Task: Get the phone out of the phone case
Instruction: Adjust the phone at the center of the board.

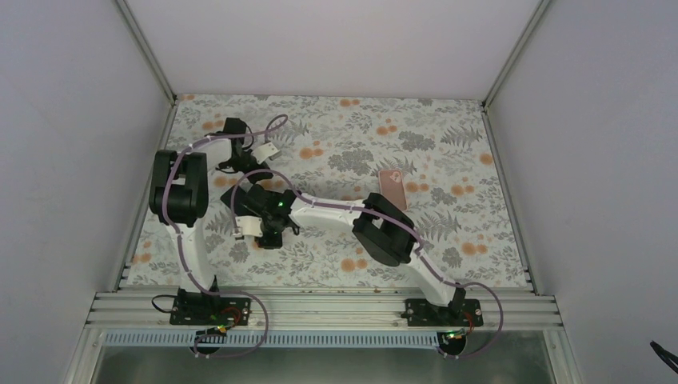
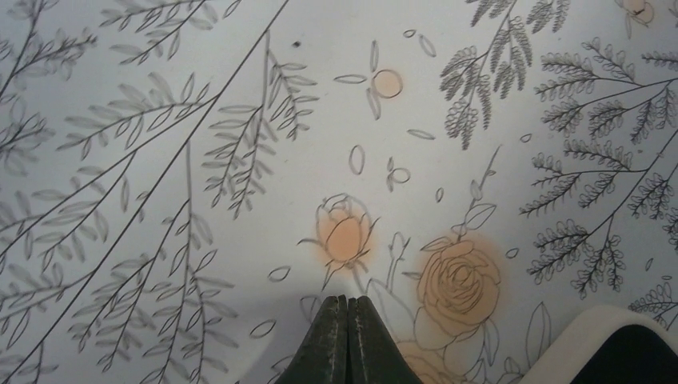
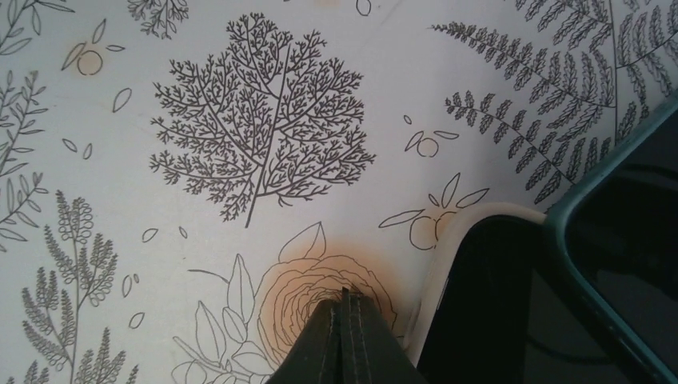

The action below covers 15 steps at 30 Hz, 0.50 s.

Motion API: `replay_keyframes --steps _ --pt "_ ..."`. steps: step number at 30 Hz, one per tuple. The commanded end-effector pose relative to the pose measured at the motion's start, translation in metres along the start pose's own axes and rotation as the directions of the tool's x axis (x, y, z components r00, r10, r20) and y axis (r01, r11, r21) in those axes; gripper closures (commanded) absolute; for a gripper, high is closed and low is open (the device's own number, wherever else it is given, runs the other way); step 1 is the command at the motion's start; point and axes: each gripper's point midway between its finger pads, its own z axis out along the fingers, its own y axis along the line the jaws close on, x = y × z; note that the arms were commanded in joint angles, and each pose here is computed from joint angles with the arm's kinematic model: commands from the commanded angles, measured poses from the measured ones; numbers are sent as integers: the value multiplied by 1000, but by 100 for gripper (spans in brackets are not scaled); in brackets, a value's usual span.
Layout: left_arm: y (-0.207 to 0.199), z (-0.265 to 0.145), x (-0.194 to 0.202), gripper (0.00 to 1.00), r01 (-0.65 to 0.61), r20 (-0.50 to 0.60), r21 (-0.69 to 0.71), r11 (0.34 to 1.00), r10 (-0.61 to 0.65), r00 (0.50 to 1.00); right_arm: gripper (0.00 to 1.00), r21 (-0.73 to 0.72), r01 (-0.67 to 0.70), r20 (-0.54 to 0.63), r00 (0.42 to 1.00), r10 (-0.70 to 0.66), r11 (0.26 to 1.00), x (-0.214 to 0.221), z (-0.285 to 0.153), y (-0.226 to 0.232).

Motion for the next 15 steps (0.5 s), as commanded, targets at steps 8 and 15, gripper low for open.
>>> replay_keyframes --steps 8,15 --pt "-38 25 74 98 -54 -255 83 995 74 964 96 108 -70 -29 997 74 992 38 -17 -25" --pt "-55 16 94 98 -67 -309 116 991 101 946 96 159 -100 -16 994 104 982 50 -30 -42"
